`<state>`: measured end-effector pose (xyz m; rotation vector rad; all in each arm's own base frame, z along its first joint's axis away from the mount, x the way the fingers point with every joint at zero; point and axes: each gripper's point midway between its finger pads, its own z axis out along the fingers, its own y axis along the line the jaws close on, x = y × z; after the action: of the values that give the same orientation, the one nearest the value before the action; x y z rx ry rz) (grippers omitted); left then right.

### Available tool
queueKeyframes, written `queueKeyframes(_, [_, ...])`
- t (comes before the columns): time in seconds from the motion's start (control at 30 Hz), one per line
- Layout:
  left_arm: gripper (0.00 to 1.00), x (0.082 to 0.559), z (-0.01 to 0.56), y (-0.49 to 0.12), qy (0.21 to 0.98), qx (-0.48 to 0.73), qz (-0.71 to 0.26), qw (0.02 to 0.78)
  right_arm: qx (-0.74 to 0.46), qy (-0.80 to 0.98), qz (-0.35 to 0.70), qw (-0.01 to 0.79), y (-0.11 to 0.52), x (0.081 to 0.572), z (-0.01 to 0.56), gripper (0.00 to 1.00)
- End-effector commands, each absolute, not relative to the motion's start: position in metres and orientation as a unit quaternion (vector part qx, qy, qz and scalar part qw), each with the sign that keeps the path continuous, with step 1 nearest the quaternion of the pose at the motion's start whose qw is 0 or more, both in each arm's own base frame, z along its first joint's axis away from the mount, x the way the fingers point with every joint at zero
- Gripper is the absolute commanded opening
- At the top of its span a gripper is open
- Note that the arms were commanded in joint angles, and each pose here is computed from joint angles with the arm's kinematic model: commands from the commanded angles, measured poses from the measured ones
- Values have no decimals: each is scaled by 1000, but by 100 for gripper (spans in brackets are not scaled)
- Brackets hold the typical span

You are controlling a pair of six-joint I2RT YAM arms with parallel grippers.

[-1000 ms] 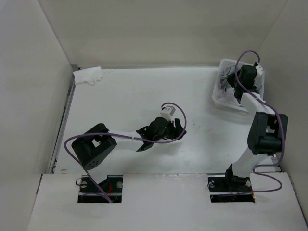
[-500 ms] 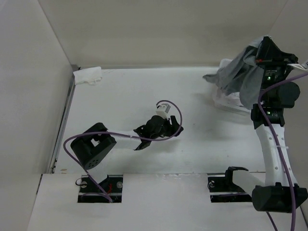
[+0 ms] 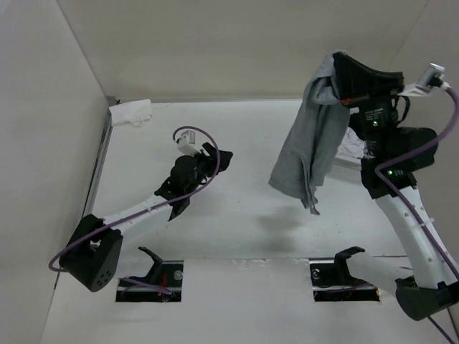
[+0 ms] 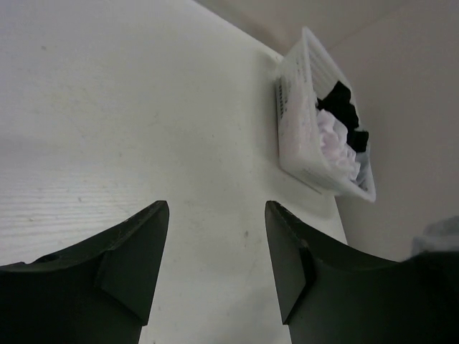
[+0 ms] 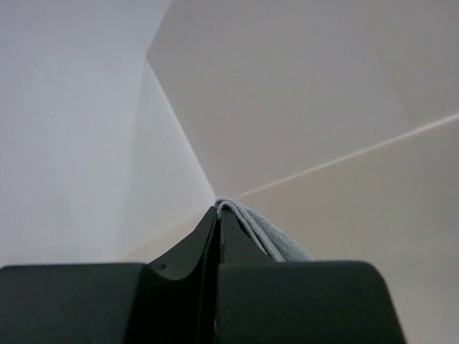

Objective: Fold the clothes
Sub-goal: Grab the tank top from the pile, then flatten the tank top out

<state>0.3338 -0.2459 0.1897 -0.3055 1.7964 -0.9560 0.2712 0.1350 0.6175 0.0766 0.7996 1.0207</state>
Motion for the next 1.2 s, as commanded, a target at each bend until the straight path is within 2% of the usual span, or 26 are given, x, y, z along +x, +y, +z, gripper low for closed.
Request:
queueKeyframes(0.0, [55, 342, 197, -218, 743, -158, -389, 522, 37, 430, 490, 758, 173, 328, 582, 1])
queueKeyframes(0.1, [55, 350, 212, -201, 731, -175, -393, 530, 36, 467, 497, 730, 203, 366, 565, 1])
queueKeyframes(0.2, [55, 353, 224, -183, 718, -192, -399, 538, 27, 507, 496, 705, 241, 376, 533, 0])
queueKeyframes(0.33, [55, 354, 227, -165, 713, -209, -399, 537, 34, 575, 460, 676, 289, 354, 452, 1])
queueKeyframes(0.43, [55, 353, 222, -149, 715, -228, -390, 534, 21, 644, 447, 620, 340, 311, 365, 3])
queueKeyframes(0.5, [55, 350, 215, -136, 717, -241, -377, 535, 16, 695, 436, 572, 370, 274, 300, 9])
queueKeyframes(0.57, [55, 347, 207, -123, 721, -253, -363, 533, -4, 731, 438, 523, 395, 228, 249, 23])
queueKeyframes(0.63, [55, 344, 196, -112, 729, -263, -347, 528, -40, 751, 441, 490, 407, 191, 226, 36])
queueKeyframes(0.73, [55, 336, 159, -100, 764, -275, -304, 498, -51, 754, 451, 475, 389, 166, 231, 47])
queueKeyframes(0.8, [54, 327, 128, -94, 788, -282, -274, 473, -37, 755, 431, 493, 367, 184, 231, 55])
queueKeyframes(0.83, [54, 324, 116, -92, 797, -285, -262, 463, -30, 759, 418, 499, 358, 197, 226, 55])
queueKeyframes(0.87, [54, 316, 95, -86, 811, -293, -238, 446, -27, 771, 397, 498, 350, 215, 214, 50])
queueKeyframes(0.93, [54, 312, 81, -79, 817, -301, -216, 442, -42, 800, 369, 472, 350, 241, 188, 26])
queueKeyframes(0.97, [54, 308, 74, -76, 819, -306, -203, 440, -55, 829, 351, 432, 356, 257, 163, 8])
queueKeyframes(1.0, [54, 306, 69, -73, 820, -309, -195, 440, -60, 844, 333, 416, 360, 266, 146, 9])
queueKeyframes(1.07, [54, 301, 61, -73, 826, -309, -188, 432, -65, 852, 316, 412, 364, 272, 132, 16])
queueKeyframes(1.1, [54, 297, 54, -73, 832, -308, -182, 424, -72, 862, 291, 409, 368, 281, 115, 34])
queueKeyframes(1.17, [54, 292, 43, -72, 841, -309, -172, 410, -76, 869, 275, 404, 375, 288, 100, 42])
